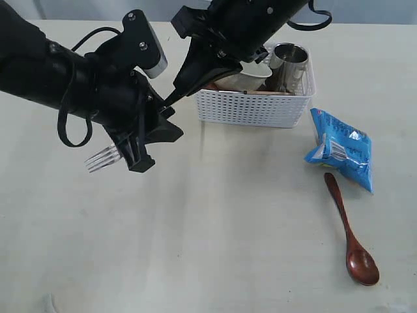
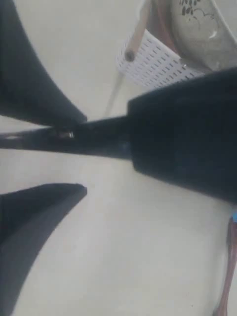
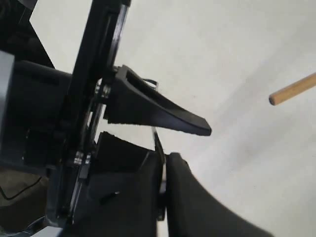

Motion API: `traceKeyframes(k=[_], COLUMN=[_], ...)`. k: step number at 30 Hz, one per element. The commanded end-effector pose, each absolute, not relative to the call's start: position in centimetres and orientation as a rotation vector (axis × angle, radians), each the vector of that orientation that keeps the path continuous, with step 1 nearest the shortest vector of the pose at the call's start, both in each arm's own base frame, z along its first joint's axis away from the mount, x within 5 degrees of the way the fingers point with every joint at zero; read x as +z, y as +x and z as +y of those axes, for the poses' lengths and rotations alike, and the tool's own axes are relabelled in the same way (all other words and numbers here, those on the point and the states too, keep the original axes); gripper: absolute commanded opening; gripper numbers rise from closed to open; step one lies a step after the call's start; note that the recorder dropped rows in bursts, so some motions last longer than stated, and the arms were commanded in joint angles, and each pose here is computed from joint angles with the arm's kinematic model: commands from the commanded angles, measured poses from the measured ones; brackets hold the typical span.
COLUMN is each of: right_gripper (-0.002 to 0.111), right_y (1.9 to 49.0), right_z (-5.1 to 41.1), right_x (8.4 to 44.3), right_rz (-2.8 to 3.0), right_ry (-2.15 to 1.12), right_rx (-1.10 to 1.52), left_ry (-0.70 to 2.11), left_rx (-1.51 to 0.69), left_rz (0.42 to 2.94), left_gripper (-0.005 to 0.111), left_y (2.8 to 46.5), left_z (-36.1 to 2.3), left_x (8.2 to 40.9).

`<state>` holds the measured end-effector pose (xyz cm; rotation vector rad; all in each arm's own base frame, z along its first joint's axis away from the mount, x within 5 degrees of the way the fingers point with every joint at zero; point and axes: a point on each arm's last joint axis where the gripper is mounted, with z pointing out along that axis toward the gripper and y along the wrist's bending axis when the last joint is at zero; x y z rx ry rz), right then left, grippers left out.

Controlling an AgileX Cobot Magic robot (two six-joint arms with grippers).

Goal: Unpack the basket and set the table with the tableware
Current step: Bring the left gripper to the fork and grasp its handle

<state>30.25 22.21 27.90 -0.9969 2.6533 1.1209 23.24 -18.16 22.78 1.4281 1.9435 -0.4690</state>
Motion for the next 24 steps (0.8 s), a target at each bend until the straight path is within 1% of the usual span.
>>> traceKeyframes(k=[1,6,10,14,21,24], right_gripper=[-0.001,-0.001,-0.001,-0.001,-0.001,-0.001], right_y=[30.2,30.2,30.2,30.2,30.2,30.2], right_z=[22.3,22.3,22.3,22.3,22.3,22.3], right_x=[28.0,28.0,28.0,28.0,28.0,28.0], right_rz=[2.647,2.647,2.647,2.649,2.649,2.649], right_ry=[-0.981,-0.982,-0.982,-0.979,-0.980,-0.980], right_rx=[1.146,1.143,1.143,1.144,1.144,1.144], left_ry=[1.434,1.417,1.453,1.445,1.469,1.470], left_rx=[-0.458,-0.444,-0.393,-0.406,-0.356,-0.353], left_rz=[1.939,1.905,1.871,1.902,1.932,1.935], left_gripper=[0.053,0.053,0.053,0.053,0.053,0.050], left_y=[23.1,22.8,22.5,22.4,22.5,22.5], left_z=[-18.1,-17.8,-17.5,-17.4,-17.0,-17.0], left_x=[22.8,23.9,24.5,24.4,24.1,24.1])
